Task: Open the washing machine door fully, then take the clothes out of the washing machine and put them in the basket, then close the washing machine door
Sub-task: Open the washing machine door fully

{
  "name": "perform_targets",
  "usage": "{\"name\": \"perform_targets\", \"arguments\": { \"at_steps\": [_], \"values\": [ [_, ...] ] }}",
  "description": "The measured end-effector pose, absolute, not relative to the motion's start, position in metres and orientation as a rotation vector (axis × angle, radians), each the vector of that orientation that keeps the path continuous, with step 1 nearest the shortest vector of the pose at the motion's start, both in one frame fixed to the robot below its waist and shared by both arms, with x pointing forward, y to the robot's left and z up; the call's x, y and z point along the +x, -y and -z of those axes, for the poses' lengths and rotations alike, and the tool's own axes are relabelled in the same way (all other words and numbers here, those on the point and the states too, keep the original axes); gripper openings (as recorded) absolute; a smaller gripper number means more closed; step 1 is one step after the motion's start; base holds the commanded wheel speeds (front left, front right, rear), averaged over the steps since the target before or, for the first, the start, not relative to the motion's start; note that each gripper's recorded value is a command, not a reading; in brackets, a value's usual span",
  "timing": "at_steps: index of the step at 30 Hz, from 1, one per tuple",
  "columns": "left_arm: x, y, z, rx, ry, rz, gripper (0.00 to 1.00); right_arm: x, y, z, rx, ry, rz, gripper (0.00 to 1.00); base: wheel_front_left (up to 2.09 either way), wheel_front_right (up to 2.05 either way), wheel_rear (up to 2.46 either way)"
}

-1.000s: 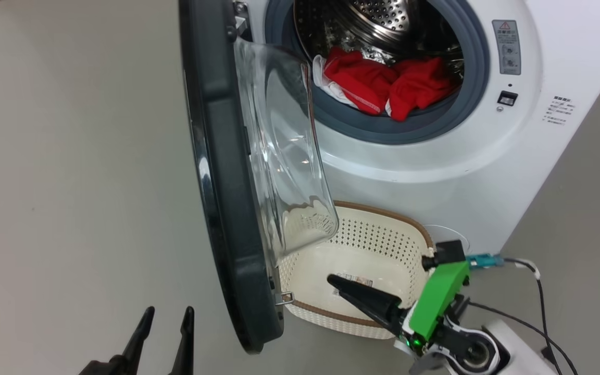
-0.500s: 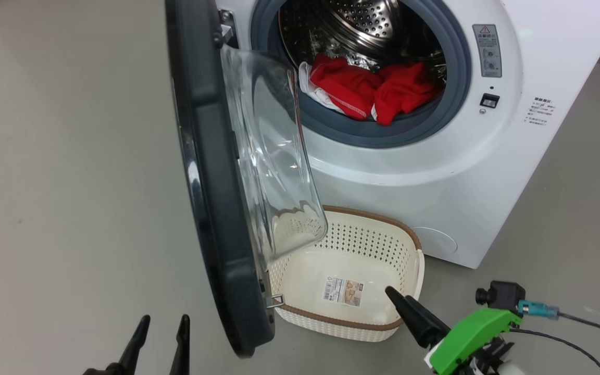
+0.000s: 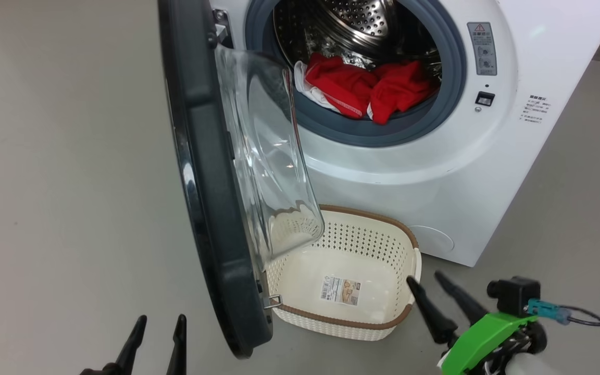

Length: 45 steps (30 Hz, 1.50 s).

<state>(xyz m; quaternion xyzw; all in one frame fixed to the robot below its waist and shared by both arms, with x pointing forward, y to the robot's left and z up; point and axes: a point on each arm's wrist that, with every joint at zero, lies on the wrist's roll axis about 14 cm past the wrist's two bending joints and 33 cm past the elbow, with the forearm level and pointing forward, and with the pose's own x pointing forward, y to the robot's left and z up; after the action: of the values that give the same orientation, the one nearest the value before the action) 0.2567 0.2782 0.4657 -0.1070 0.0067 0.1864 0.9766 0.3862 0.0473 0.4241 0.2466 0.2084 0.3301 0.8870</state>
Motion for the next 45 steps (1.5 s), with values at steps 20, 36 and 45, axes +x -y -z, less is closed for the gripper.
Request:
{"name": "perform_targets", "arguments": {
  "at_steps": [20,36,45],
  "values": [
    [0.259,-0.278,-0.466,-0.213,-0.014,-0.373,1.0,0.385,-0.005,-0.446,0.281,-0.179,-0.568,1.0,0.0,0.0,0.0],
    [0.26,-0.279,-0.466,-0.216,-0.016,-0.375,0.55,0.385,-0.004,-0.445,0.271,-0.179,-0.56,1.0,0.0,0.0,0.0],
    [0.262,-0.303,-0.515,-0.197,0.149,-0.423,0.0,0.385,-0.005,-0.447,0.272,-0.172,-0.563,1.0,0.0,0.0,0.0]
  ]
}}
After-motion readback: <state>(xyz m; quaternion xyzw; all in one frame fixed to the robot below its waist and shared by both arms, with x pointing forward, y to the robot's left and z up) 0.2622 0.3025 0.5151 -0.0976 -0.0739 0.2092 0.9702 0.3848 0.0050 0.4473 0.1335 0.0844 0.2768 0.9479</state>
